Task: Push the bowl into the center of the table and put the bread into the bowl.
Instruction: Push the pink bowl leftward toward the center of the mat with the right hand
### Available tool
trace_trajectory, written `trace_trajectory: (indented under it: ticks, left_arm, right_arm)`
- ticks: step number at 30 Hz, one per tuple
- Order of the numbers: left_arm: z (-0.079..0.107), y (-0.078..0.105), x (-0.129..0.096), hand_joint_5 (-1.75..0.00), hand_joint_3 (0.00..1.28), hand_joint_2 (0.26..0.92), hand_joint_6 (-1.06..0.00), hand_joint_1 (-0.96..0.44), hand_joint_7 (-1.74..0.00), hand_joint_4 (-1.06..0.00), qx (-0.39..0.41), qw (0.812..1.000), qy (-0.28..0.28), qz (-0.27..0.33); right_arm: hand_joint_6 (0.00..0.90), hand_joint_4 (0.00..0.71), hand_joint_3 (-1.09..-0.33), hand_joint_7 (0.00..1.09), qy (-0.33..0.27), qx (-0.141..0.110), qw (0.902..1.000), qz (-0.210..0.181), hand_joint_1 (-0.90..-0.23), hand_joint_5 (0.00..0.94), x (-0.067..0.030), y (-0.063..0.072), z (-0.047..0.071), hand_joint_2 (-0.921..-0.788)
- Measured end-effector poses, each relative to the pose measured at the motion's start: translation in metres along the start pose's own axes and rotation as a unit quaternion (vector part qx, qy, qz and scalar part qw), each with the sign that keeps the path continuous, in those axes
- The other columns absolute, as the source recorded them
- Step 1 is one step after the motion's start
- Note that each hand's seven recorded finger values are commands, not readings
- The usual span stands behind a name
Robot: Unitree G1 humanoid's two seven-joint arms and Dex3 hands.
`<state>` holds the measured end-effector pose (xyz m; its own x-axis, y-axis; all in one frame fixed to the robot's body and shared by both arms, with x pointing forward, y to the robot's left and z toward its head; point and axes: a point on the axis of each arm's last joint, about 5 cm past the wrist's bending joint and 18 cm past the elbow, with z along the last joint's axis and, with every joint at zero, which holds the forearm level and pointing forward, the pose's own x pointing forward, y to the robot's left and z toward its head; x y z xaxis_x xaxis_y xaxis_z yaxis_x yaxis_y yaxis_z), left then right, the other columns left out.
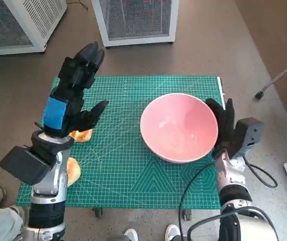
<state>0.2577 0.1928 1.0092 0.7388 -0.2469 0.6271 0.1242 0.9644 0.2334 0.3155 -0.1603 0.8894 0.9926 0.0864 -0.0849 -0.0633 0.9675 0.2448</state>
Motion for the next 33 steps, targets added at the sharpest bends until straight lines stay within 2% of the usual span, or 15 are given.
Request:
trace_trajectory:
  ticks: [15, 33]
  left_arm:
    - [0.003, 0.004, -0.006, 0.00, 0.39, 0.921, -0.03, -0.66, -0.52, -0.23, 0.009, 1.000, 0.010, 0.002]
    - [0.008, 0.007, -0.012, 0.00, 0.40, 0.921, -0.01, -0.68, -0.53, -0.22, 0.011, 1.000, 0.019, 0.009]
  right_arm:
    - [0.405, 0.255, -0.626, 0.03, -0.008, 0.000, 0.9991, 0.041, -0.564, 0.003, 0.0103, 0.031, 0.007, -0.921]
    - [0.403, 0.250, -0.597, 0.02, 0.000, 0.007, 0.9970, 0.077, -0.581, 0.000, 0.0149, 0.056, 0.008, -0.921]
